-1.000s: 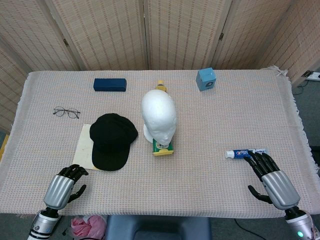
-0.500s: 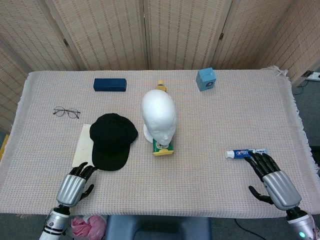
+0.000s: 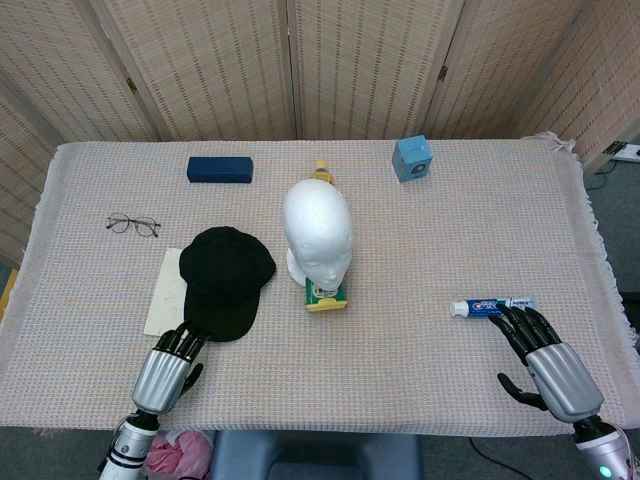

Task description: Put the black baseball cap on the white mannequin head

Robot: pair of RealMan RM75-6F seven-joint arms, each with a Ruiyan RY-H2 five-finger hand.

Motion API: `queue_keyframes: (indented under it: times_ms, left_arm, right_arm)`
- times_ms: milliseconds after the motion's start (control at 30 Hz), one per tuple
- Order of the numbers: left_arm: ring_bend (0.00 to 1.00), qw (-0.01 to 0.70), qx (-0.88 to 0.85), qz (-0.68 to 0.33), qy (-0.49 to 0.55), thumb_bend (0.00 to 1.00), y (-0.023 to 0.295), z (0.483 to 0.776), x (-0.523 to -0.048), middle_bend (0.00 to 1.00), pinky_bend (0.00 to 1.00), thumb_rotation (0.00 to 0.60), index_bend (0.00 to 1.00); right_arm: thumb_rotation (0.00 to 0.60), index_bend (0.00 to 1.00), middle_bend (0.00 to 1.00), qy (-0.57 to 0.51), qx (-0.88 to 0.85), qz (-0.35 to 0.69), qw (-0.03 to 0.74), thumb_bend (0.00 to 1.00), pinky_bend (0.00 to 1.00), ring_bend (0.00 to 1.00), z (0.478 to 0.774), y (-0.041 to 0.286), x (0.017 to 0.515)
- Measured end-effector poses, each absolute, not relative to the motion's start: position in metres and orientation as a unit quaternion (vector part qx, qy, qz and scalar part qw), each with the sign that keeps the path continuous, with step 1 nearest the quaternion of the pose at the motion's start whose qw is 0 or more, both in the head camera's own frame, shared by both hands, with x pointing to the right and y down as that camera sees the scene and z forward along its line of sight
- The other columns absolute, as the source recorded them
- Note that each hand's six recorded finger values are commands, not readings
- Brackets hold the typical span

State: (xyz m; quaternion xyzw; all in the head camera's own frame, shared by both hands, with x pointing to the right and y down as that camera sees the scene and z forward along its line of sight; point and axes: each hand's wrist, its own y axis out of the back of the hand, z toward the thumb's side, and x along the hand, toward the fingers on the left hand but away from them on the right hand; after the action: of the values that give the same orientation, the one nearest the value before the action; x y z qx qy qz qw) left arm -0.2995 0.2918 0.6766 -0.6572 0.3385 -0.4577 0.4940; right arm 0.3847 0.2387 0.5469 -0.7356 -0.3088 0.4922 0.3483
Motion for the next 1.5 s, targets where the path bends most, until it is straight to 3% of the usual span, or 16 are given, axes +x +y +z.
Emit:
queue_keyframes:
  times_ms: [1000, 1200, 1400, 1500]
  left_arm:
    - [0.2, 0.465, -0.67, -0.471, 0.335, 0.33, 0.27, 0.713, -0.284, 0.35, 0.36, 0.6, 0.32]
    - [0.2, 0.458, -0.673, -0.475, 0.333, 0.36, 0.267, 0.716, -0.283, 0.36, 0.36, 0.6, 0.32]
    - [0.2, 0.457, -0.675, -0.474, 0.333, 0.48, 0.262, 0.716, -0.279, 0.36, 0.36, 0.6, 0.32]
    - [0.2, 0.456, -0.676, -0.474, 0.332, 0.49, 0.261, 0.716, -0.278, 0.36, 0.36, 0.6, 0.32]
  right_arm:
    - [0.6, 0.0, 0.0, -0.313, -0.732, 0.496, 0.347, 0.26, 0.0, 0.0, 0.547, 0.236, 0.387]
    - [0.6, 0.0, 0.0, -0.314, -0.732, 0.497, 0.345, 0.26, 0.0, 0.0, 0.547, 0.235, 0.388]
    - [0.6, 0.0, 0.0, -0.316, -0.731, 0.498, 0.345, 0.26, 0.0, 0.0, 0.546, 0.234, 0.389]
    - [0.6, 0.0, 0.0, -0.319, -0.729, 0.498, 0.345, 0.26, 0.0, 0.0, 0.545, 0.234, 0.39]
